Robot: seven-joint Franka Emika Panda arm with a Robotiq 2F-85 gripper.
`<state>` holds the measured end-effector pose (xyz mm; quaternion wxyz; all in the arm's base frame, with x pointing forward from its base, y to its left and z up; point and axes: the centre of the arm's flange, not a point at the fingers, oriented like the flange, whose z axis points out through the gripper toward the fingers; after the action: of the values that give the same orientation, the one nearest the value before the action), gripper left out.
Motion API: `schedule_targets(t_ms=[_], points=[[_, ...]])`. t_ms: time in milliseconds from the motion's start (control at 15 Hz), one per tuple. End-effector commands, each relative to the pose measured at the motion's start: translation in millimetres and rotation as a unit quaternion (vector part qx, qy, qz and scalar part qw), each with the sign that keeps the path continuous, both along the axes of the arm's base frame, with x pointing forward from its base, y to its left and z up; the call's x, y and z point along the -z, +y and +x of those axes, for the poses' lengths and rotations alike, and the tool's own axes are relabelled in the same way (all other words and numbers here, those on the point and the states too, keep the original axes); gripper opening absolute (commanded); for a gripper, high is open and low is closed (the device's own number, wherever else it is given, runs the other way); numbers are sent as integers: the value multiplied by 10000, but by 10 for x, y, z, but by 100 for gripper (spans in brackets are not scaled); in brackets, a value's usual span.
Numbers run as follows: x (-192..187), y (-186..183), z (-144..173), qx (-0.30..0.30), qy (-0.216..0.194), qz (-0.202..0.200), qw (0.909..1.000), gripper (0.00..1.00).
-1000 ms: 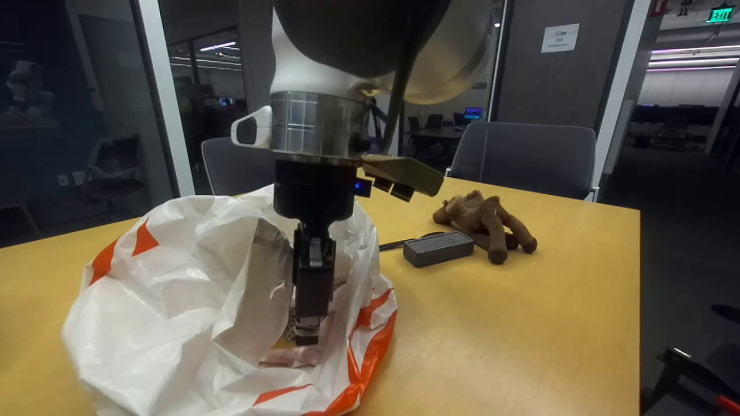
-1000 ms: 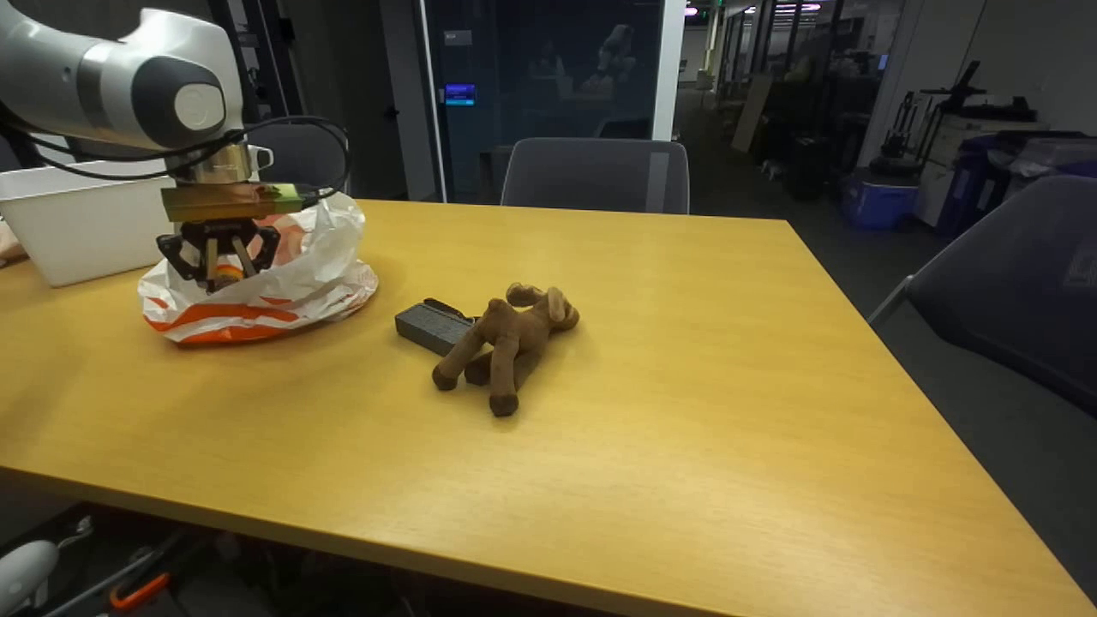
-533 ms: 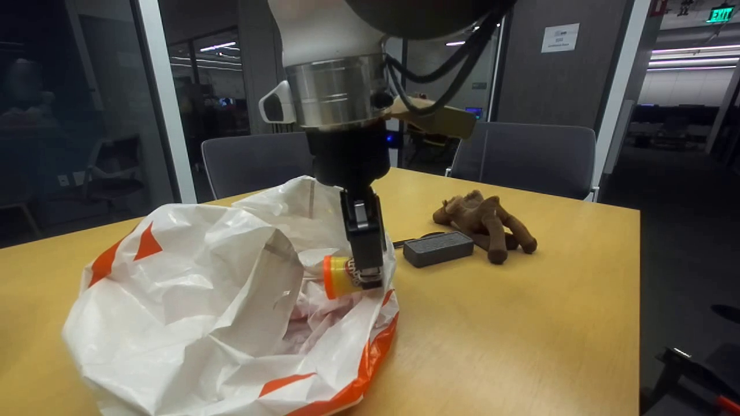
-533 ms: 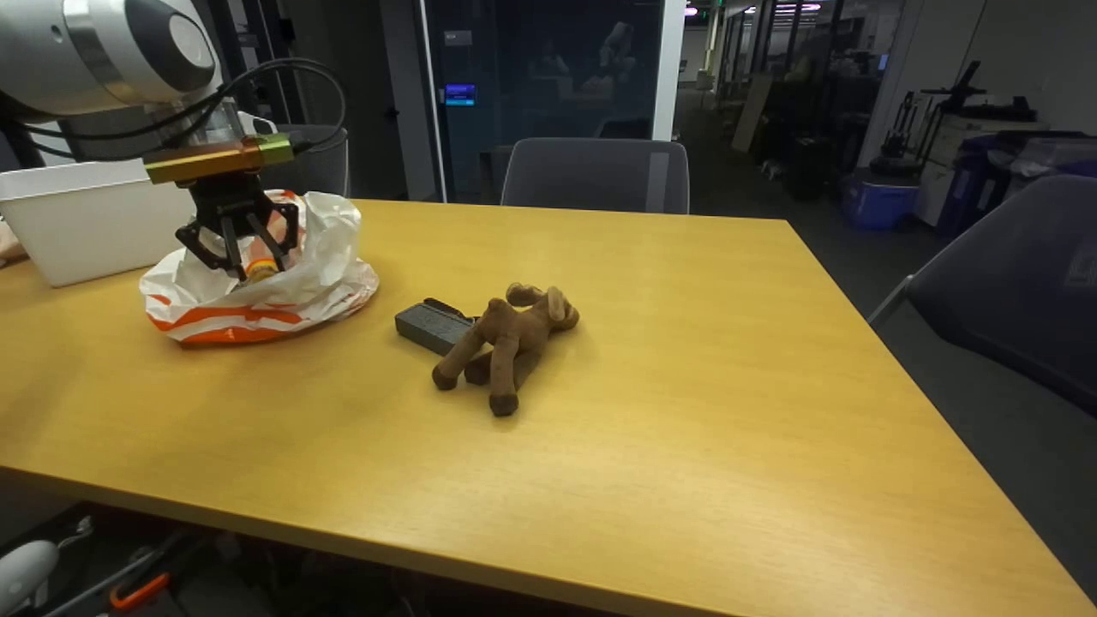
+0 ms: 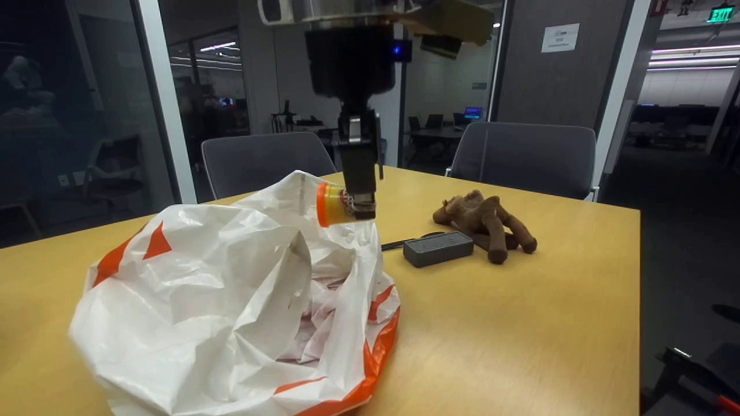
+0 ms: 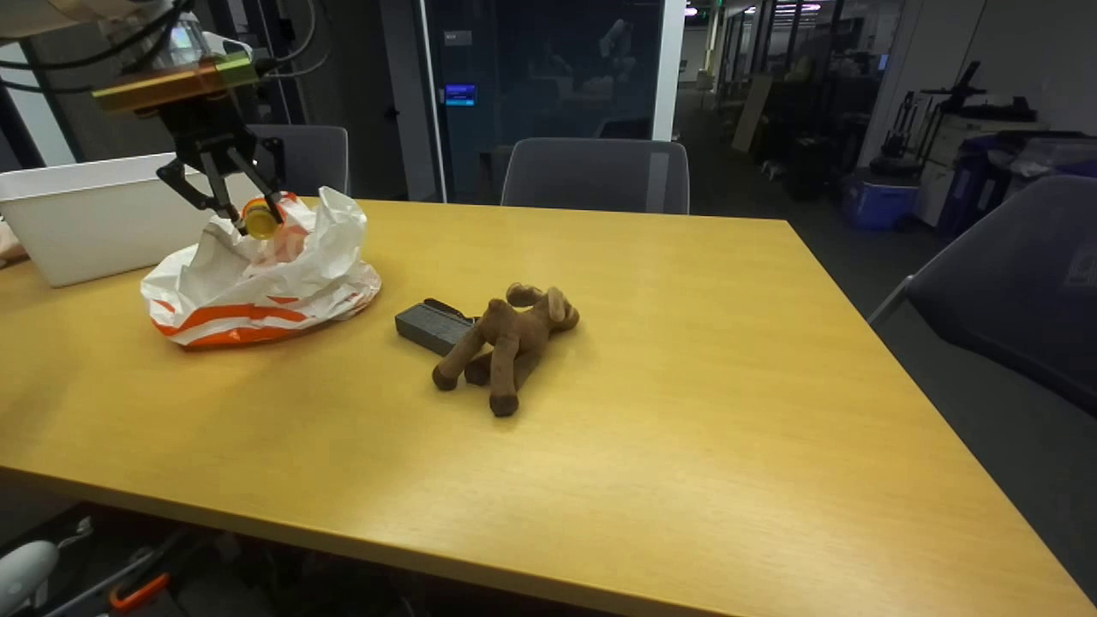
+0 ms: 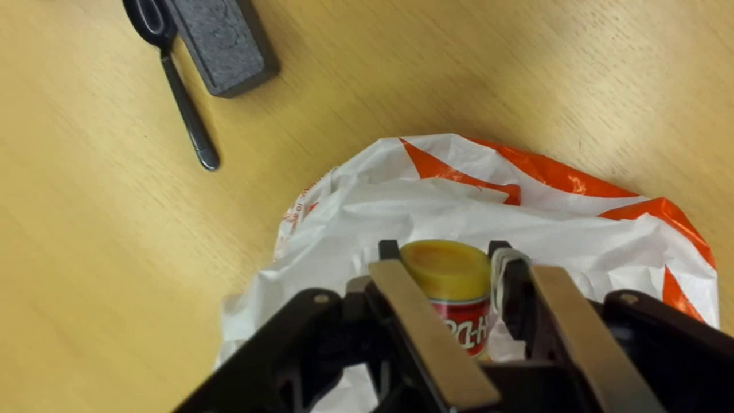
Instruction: Remove the toy moose and yellow container from the plastic bag and put them on the table
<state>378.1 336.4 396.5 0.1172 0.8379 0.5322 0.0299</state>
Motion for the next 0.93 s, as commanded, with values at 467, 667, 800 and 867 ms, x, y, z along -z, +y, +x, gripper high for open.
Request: schedule_targets(t_ms=[467, 667, 800, 867], points=[[-413, -1532, 296, 2462, -930, -58, 9647, 23], [-122, -1932, 392, 2864, -583, -25, 9563, 23], [99, -2078, 439, 2875, -398, 65, 9569, 23], [203, -2127, 442, 2893, -319, 110, 9566, 23]])
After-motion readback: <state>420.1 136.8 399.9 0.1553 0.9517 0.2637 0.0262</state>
